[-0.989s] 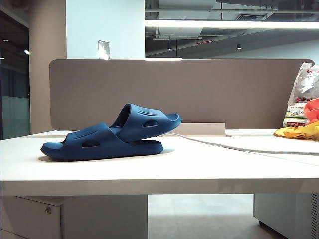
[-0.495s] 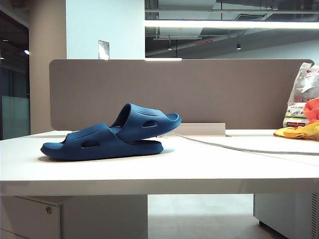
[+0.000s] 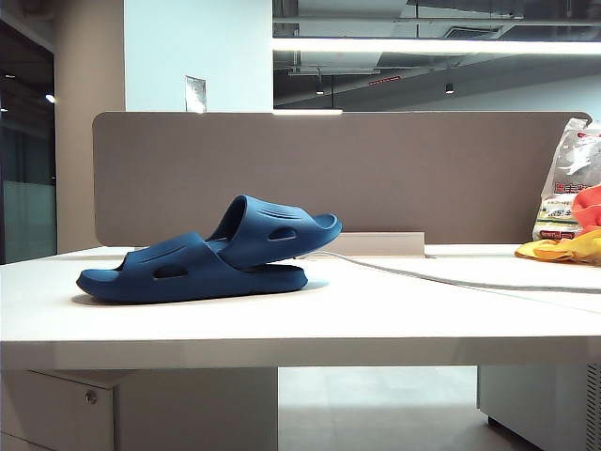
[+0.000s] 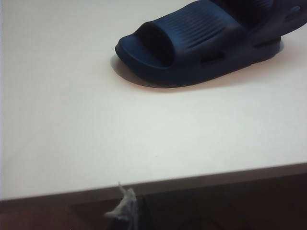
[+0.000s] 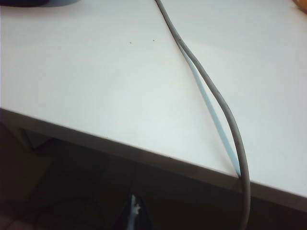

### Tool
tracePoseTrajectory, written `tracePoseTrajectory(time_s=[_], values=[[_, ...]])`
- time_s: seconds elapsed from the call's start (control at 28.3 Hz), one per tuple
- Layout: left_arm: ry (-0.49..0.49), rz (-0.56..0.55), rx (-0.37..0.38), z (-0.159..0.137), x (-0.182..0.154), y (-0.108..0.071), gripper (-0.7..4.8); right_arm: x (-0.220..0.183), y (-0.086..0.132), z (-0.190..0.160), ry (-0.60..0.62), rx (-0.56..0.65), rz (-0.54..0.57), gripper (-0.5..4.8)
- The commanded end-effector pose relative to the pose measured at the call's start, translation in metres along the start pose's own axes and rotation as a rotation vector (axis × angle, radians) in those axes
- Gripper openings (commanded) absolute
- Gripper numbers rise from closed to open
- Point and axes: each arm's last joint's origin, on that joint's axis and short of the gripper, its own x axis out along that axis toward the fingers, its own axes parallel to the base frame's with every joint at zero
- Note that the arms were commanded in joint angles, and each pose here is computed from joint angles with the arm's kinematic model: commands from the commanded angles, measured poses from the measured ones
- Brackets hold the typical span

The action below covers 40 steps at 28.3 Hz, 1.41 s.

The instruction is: Interlock the pair of blue slippers on the table with their fronts facing up.

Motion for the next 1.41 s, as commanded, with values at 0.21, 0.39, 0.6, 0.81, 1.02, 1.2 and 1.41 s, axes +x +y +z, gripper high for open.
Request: tracePoseTrajectory(time_s=[0.21,0.39,0.6,0.81,1.02,1.2,1.41], values=[[-0.007,-0.001,0.004,0.001,0.000,0.000,-0.05,0.000,0.000,0.002,-0.023,0.034,-0.003,-0.01],[-0.011,-0.001,0.001,0.002,0.000,0.000,-0.05,0.000,0.000,0.002,-0.023,0.034,-0.003,-0.01],[-0.011,-0.001,0.001,0.002,0.000,0.000,-0.05,0.000,0.000,0.002,-0.023,0.034,-0.003,-0.01],[-0.012,-0.001,0.001,0.002,0.000,0.000,-0.05,0.000,-0.001,0.002,-0.025,0.036,-0.009,-0.01],[-0.012,-0.001,0.001,0.002,0.000,0.000,-0.05,-0.001,-0.005,0.003,-0.037,0.046,-0.041,-0.01],[-0.013,-0.001,0.001,0.002,0.000,0.000,-0.05,-0.004,-0.012,0.004,-0.068,0.063,-0.114,-0.01],[-0.012,-0.001,0.001,0.002,0.000,0.000,-0.05,-0.009,-0.016,0.009,-0.136,0.067,-0.160,-0.01]])
